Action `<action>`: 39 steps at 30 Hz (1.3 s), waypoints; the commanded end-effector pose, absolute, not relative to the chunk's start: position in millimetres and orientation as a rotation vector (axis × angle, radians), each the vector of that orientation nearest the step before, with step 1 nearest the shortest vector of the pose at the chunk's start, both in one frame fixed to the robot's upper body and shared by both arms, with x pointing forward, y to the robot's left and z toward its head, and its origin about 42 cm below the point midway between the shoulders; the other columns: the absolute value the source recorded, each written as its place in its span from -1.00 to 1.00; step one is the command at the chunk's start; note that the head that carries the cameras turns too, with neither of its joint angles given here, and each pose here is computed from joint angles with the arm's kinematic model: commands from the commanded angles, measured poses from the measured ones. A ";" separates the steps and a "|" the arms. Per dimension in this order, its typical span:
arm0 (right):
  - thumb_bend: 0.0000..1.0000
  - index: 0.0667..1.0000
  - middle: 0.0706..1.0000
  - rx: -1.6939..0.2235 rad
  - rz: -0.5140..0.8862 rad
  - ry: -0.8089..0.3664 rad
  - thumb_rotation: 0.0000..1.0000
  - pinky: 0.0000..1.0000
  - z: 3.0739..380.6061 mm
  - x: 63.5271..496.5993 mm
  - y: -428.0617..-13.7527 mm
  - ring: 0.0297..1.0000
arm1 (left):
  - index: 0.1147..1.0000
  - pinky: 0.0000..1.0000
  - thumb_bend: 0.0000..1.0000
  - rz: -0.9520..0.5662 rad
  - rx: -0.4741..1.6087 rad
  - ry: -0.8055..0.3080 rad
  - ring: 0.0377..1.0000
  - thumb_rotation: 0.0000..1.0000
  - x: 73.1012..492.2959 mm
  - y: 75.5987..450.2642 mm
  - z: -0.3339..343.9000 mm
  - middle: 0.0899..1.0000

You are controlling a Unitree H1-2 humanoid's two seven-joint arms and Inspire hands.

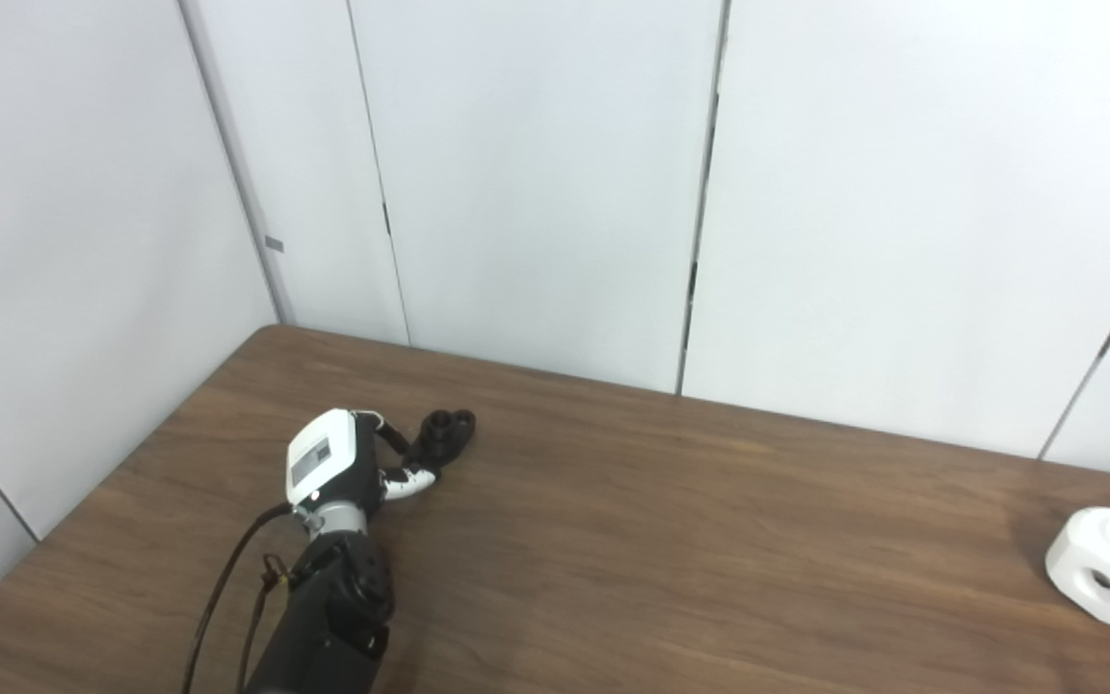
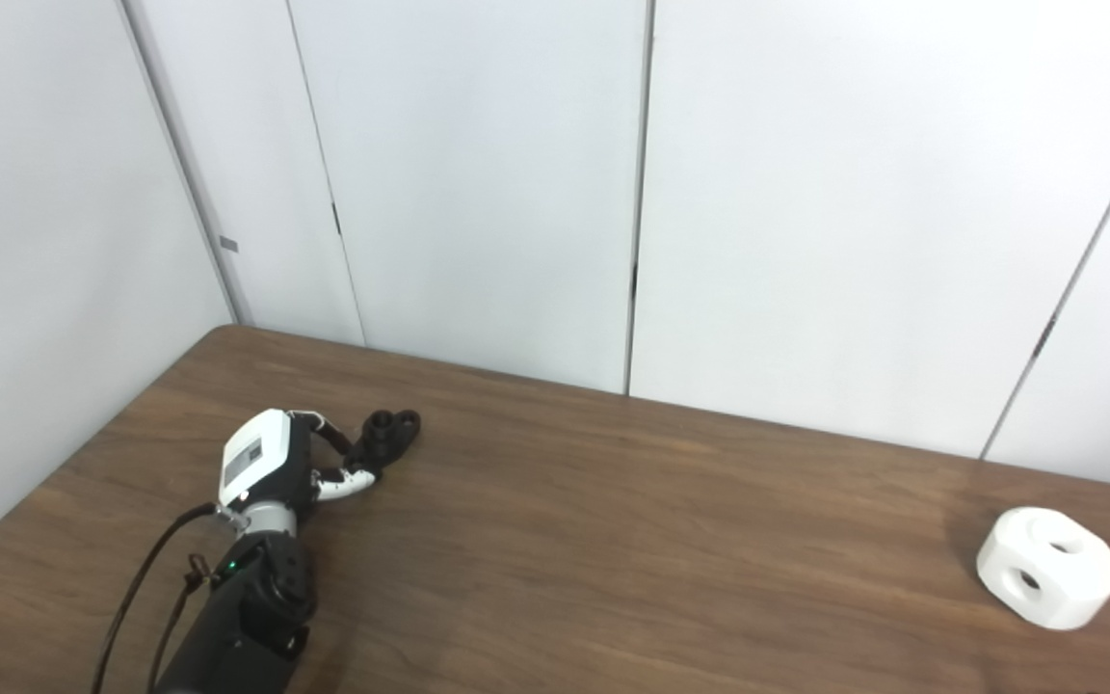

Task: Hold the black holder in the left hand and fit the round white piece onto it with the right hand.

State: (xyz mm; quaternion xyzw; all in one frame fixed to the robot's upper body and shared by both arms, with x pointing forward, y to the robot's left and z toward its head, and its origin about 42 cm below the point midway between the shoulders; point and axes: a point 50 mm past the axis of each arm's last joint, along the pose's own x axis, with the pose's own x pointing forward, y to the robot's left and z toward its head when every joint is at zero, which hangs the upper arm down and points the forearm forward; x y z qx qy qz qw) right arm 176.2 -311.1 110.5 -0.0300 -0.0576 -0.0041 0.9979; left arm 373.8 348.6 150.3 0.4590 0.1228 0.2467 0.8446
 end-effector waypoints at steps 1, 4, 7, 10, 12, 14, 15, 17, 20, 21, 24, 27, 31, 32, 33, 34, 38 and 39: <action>0.34 0.99 0.97 -0.025 -0.020 -0.038 1.00 1.00 93.0 162.5 -305.1 1.00 | -0.17 0.72 0.04 0.558 0.986 0.181 0.76 -0.91 378.8 353.3 174.1 0.55; 0.35 0.98 0.97 -0.022 -0.019 -0.035 1.00 1.00 92.6 162.3 -305.3 1.00 | -0.17 0.71 0.04 0.531 0.980 0.169 0.74 -0.91 374.3 351.7 173.7 0.54; 0.34 0.97 0.98 -0.015 -0.017 -0.033 1.00 1.00 92.4 162.0 -305.3 1.00 | -0.17 0.76 0.04 0.498 0.967 0.149 0.77 -0.91 368.8 350.1 172.0 0.54; 0.34 0.97 0.97 -0.012 -0.016 -0.035 1.00 1.00 93.1 161.8 -304.6 1.00 | -0.16 0.75 0.04 0.473 0.966 0.143 0.76 -0.91 360.5 346.3 170.5 0.55; 0.32 0.97 0.97 -0.011 -0.017 -0.038 1.00 1.00 93.7 162.0 -303.9 1.00 | -0.16 0.74 0.03 0.450 0.964 0.136 0.77 -0.91 350.6 340.7 171.2 0.56; 0.32 0.97 0.97 -0.010 -0.017 -0.038 1.00 1.00 93.6 162.5 -303.4 1.00 | -0.16 0.75 0.03 0.428 0.965 0.129 0.77 -0.90 343.0 337.0 172.1 0.57; 0.31 0.96 0.96 -0.012 -0.015 -0.039 1.00 1.00 93.5 162.7 -303.1 1.00 | -0.16 0.77 0.03 0.414 0.967 0.127 0.77 -0.90 339.0 335.4 172.5 0.57; 0.30 0.96 0.96 -0.012 -0.012 -0.041 1.00 1.00 93.7 163.3 -302.1 1.00 | -0.16 0.76 0.03 0.382 0.971 0.124 0.77 -0.90 329.7 331.7 173.8 0.58; 0.28 0.96 0.95 -0.009 -0.016 -0.043 1.00 1.00 94.9 164.3 -300.1 1.00 | -0.16 0.72 0.03 0.340 0.968 0.106 0.78 -0.91 315.6 325.6 175.7 0.60; 0.28 0.96 0.95 -0.009 -0.017 -0.043 1.00 1.00 95.2 164.5 -299.5 1.00 | -0.16 0.71 0.03 0.327 0.965 0.098 0.78 -0.91 310.1 322.9 176.2 0.60; 0.30 0.95 0.94 -0.015 -0.021 -0.040 1.00 1.00 96.5 165.7 -297.6 0.99 | -0.16 0.71 0.03 0.287 0.960 0.079 0.79 -0.91 294.9 315.7 176.0 0.61; 0.32 0.94 0.92 -0.010 -0.020 -0.041 1.00 1.00 99.4 167.5 -294.4 0.98 | -0.16 0.72 0.03 0.244 0.975 0.053 0.79 -0.91 283.8 310.7 177.9 0.60; 0.33 0.92 0.91 -0.006 -0.021 -0.050 0.98 1.00 103.4 169.4 -290.1 0.96 | -0.16 0.77 0.03 0.160 0.991 0.010 0.80 -0.91 266.3 300.1 177.8 0.60; 0.34 0.93 0.91 -0.007 -0.021 -0.050 0.97 1.00 103.8 169.4 -289.8 0.96 | -0.16 0.80 0.03 0.149 0.991 0.005 0.80 -0.91 263.7 298.4 177.3 0.60; 0.34 0.93 0.91 -0.008 -0.021 -0.050 0.97 1.00 103.8 169.2 -289.2 0.96 | -0.16 0.82 0.03 0.129 0.995 -0.002 0.80 -0.91 259.5 295.2 175.8 0.60; 0.33 0.92 0.90 -0.014 -0.019 -0.050 0.97 1.00 103.9 168.8 -288.4 0.95 | -0.16 0.82 0.03 0.109 0.994 -0.004 0.80 -0.91 254.7 291.8 174.1 0.60; 0.31 0.94 0.90 -0.029 -0.011 -0.050 0.98 1.00 104.5 168.0 -283.7 0.98 | -0.16 0.84 0.03 0.058 0.984 -0.011 0.82 -0.91 241.2 283.4 169.2 0.62; 0.28 0.93 0.89 -0.032 -0.011 -0.050 0.98 1.00 105.1 168.1 -282.5 0.98 | -0.16 0.83 0.03 0.049 0.987 -0.019 0.80 -0.91 238.5 281.4 168.1 0.61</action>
